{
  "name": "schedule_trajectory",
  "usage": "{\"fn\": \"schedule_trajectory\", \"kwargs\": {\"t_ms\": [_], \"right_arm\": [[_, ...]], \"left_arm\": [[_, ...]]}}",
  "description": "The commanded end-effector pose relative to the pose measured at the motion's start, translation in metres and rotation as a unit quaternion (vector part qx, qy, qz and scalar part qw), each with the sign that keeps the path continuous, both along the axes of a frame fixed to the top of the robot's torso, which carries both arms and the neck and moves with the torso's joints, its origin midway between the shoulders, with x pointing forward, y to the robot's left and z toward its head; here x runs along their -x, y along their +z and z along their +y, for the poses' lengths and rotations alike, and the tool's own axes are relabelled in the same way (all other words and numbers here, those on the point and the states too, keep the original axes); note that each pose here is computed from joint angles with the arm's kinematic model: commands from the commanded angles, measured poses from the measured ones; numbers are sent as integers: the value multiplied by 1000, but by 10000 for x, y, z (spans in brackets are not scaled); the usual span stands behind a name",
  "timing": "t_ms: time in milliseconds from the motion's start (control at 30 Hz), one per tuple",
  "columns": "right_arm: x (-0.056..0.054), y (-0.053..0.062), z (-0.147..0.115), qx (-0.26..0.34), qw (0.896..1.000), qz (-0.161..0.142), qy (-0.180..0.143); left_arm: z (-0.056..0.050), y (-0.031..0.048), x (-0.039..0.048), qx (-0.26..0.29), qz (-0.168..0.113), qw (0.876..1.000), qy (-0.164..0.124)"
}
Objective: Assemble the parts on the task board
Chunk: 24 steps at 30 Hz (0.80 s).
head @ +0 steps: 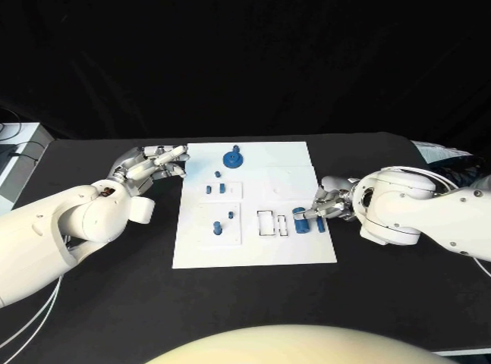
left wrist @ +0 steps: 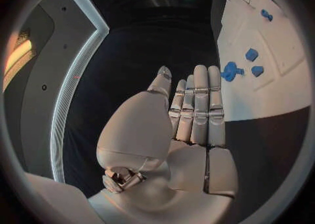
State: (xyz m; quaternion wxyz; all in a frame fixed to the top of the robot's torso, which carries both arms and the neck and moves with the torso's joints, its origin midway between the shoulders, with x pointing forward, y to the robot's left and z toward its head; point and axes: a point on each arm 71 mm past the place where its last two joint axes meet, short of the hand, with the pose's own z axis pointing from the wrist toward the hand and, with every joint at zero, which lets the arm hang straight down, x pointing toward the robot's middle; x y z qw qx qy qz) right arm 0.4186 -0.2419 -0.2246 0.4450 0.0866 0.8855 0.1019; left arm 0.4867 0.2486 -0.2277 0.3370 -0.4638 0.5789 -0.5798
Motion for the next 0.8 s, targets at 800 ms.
{"fn": "schedule_trajectory", "kwargs": {"t_ms": [800], "right_arm": [[-112,-246,109,56,998,22,30]], "left_arm": [[27,-20,1,18,22,1000,-3]]}}
